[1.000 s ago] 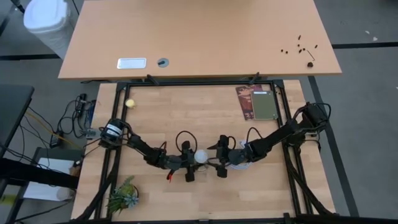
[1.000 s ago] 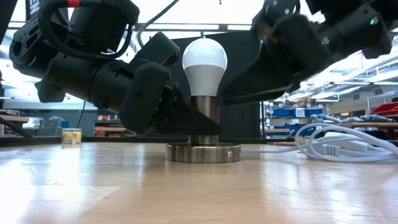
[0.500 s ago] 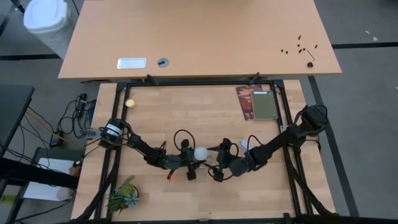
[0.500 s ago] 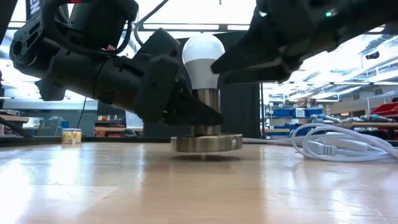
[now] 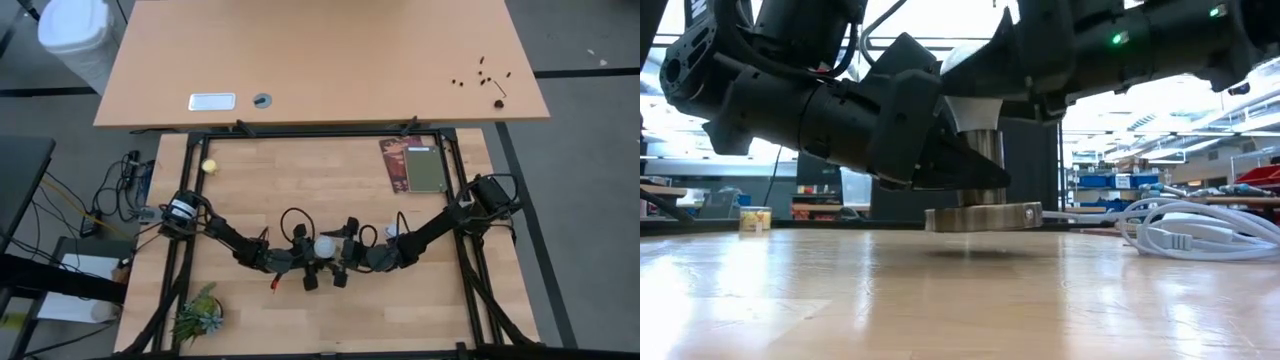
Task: Screw lightbulb
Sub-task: Remove the lightbulb from the lamp
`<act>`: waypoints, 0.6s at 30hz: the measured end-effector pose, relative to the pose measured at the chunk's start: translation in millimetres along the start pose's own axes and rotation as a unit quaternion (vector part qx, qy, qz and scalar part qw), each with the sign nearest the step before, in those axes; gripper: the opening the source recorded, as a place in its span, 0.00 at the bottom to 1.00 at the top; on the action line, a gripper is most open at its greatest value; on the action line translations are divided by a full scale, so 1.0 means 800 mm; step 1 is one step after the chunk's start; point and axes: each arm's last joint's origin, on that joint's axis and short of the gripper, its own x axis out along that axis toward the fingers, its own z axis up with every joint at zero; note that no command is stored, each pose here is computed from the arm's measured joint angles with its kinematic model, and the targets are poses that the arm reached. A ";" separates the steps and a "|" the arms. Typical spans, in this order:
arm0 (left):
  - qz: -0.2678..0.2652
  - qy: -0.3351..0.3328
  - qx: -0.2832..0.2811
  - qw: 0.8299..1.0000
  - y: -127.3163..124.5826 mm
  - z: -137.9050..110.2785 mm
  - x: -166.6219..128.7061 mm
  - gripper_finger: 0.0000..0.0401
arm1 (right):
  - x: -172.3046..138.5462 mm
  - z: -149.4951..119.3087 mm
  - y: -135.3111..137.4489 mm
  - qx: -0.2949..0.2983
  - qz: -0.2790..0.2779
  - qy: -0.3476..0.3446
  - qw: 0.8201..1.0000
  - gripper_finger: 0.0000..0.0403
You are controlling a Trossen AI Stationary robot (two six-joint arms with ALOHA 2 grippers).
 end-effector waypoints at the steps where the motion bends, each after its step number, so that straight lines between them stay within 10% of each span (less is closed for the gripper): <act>1: 0.000 -0.001 -0.002 1.000 -0.001 0.001 0.001 0.47 | 0.001 0.000 -0.002 -0.001 -0.001 -0.001 1.000 0.84; 10: -0.001 -0.001 -0.003 1.000 0.000 0.001 0.001 0.47 | 0.006 0.001 -0.007 -0.010 0.012 -0.002 1.000 0.64; 18: -0.010 0.002 -0.007 1.000 -0.001 0.000 0.000 0.47 | 0.006 0.001 -0.006 -0.009 0.022 -0.002 1.000 0.64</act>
